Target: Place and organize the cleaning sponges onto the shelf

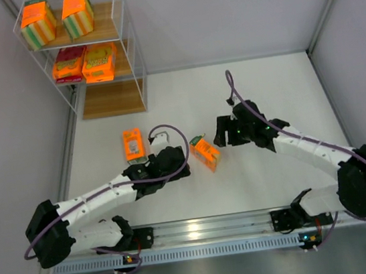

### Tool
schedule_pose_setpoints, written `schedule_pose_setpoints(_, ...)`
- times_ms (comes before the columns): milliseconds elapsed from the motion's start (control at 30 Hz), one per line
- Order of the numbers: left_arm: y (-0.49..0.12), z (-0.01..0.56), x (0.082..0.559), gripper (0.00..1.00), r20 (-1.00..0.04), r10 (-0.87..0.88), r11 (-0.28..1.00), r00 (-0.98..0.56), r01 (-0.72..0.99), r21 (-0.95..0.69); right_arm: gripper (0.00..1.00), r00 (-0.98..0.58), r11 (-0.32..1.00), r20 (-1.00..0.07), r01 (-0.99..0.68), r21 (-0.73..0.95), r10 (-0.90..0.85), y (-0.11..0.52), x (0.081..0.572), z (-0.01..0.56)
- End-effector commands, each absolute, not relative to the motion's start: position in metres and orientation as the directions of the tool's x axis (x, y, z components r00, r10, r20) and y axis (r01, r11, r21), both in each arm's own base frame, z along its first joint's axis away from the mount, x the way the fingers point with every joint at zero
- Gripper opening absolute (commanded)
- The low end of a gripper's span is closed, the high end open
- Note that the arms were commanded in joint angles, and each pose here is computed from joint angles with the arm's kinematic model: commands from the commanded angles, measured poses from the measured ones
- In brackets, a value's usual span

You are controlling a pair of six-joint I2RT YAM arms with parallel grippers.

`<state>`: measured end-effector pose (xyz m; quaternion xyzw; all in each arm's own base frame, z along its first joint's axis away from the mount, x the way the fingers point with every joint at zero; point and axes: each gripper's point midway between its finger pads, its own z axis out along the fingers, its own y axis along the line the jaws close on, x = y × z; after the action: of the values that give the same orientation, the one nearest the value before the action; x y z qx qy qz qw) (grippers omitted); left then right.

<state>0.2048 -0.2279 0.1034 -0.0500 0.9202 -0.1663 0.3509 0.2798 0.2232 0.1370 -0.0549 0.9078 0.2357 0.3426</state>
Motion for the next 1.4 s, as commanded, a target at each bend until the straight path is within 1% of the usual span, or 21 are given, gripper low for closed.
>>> schedule_pose_setpoints(0, -0.233, 0.115, 0.224, 0.71, -0.664, -0.320, 0.918, -0.676, -0.049, -0.392, 0.67, -0.744, 0.865, -0.649, -0.212, 0.454, 0.158, 0.234, 0.297, 0.124)
schedule_pose_setpoints(33, -0.231, 0.109, 0.224, 0.70, -0.665, -0.317, 0.921, -0.676, -0.052, -0.385, 0.56, -0.746, 0.877, -0.643, -0.181, 0.445, 0.172, 0.231, 0.302, 0.115)
schedule_pose_setpoints(100, -0.235, 0.110, 0.229, 0.68, -0.670, -0.342, 0.911, -0.659, -0.056, -0.410, 0.50, -0.751, 0.897, -0.638, -0.149, 0.415, 0.171, 0.225, 0.308, 0.107)
schedule_pose_setpoints(133, -0.238, 0.104, 0.228, 0.68, -0.660, -0.343, 0.906, -0.668, -0.052, -0.419, 0.48, -0.747, 0.924, -0.646, -0.121, 0.364, 0.156, 0.217, 0.314, 0.097)
schedule_pose_setpoints(200, -0.247, 0.097, 0.227, 0.67, -0.621, -0.359, 0.883, -0.696, -0.037, -0.469, 0.48, -0.755, 0.937, -0.641, -0.113, 0.330, 0.135, 0.213, 0.315, 0.090)
schedule_pose_setpoints(233, -0.262, 0.100, 0.229, 0.67, -0.586, -0.383, 0.842, -0.714, -0.010, -0.539, 0.48, -0.761, 0.942, -0.637, -0.115, 0.315, 0.120, 0.212, 0.315, 0.083)
schedule_pose_setpoints(267, -0.259, 0.092, 0.232, 0.67, -0.565, -0.403, 0.831, -0.721, -0.030, -0.555, 0.47, -0.763, 0.940, -0.636, -0.122, 0.318, 0.116, 0.214, 0.315, 0.079)
schedule_pose_setpoints(400, -0.273, 0.107, 0.241, 0.70, -0.538, -0.445, 0.766, -0.716, 0.007, -0.643, 0.46, -0.768, 0.926, -0.634, -0.168, 0.338, 0.092, 0.228, 0.309, 0.076)
schedule_pose_setpoints(533, -0.270, 0.121, 0.246, 0.70, -0.492, -0.511, 0.687, -0.705, 0.009, -0.727, 0.46, -0.753, 0.924, -0.654, -0.199, 0.327, 0.070, 0.248, 0.302, 0.085)
schedule_pose_setpoints(567, -0.268, 0.126, 0.250, 0.69, -0.454, -0.545, 0.639, -0.705, 0.001, -0.769, 0.46, -0.746, 0.919, -0.663, -0.216, 0.329, 0.062, 0.258, 0.301, 0.091)
schedule_pose_setpoints(633, -0.257, 0.120, 0.252, 0.69, -0.423, -0.576, 0.608, -0.700, -0.022, -0.793, 0.46, -0.744, 0.923, -0.667, -0.226, 0.312, 0.043, 0.264, 0.298, 0.093)
schedule_pose_setpoints(667, -0.249, 0.121, 0.260, 0.69, -0.419, -0.598, 0.601, -0.683, -0.037, -0.798, 0.47, -0.733, 0.917, -0.679, -0.250, 0.311, 0.031, 0.274, 0.297, 0.100)
schedule_pose_setpoints(833, -0.246, 0.127, 0.265, 0.72, -0.429, -0.595, 0.593, -0.680, -0.011, -0.805, 0.48, -0.697, 0.930, -0.716, -0.291, 0.225, -0.045, 0.293, 0.289, 0.107)
schedule_pose_setpoints(900, -0.243, 0.126, 0.265, 0.72, -0.432, -0.595, 0.596, -0.677, -0.012, -0.803, 0.49, -0.696, 0.918, -0.716, -0.314, 0.242, -0.049, 0.309, 0.282, 0.110)
schedule_pose_setpoints(1067, -0.219, 0.105, 0.258, 0.72, -0.394, -0.639, 0.587, -0.661, -0.088, -0.805, 0.48, -0.760, 0.883, -0.648, -0.328, 0.335, -0.036, 0.336, 0.273, 0.090)
schedule_pose_setpoints(1133, -0.211, 0.108, 0.255, 0.72, -0.397, -0.654, 0.574, -0.644, -0.082, -0.814, 0.47, -0.777, 0.879, -0.628, -0.327, 0.348, -0.041, 0.343, 0.271, 0.083)
schedule_pose_setpoints(1167, -0.204, 0.102, 0.253, 0.73, -0.403, -0.657, 0.582, -0.637, -0.089, -0.809, 0.47, -0.777, 0.873, -0.629, -0.333, 0.356, -0.040, 0.349, 0.270, 0.086)
schedule_pose_setpoints(1200, -0.201, 0.111, 0.253, 0.74, -0.416, -0.664, 0.571, -0.621, -0.062, -0.819, 0.47, -0.780, 0.873, -0.624, -0.331, 0.358, -0.040, 0.350, 0.270, 0.084)
schedule_pose_setpoints(1367, -0.183, 0.103, 0.247, 0.77, -0.430, -0.667, 0.597, -0.609, -0.092, -0.797, 0.48, -0.763, 0.851, -0.644, -0.369, 0.373, -0.048, 0.366, 0.277, 0.099)
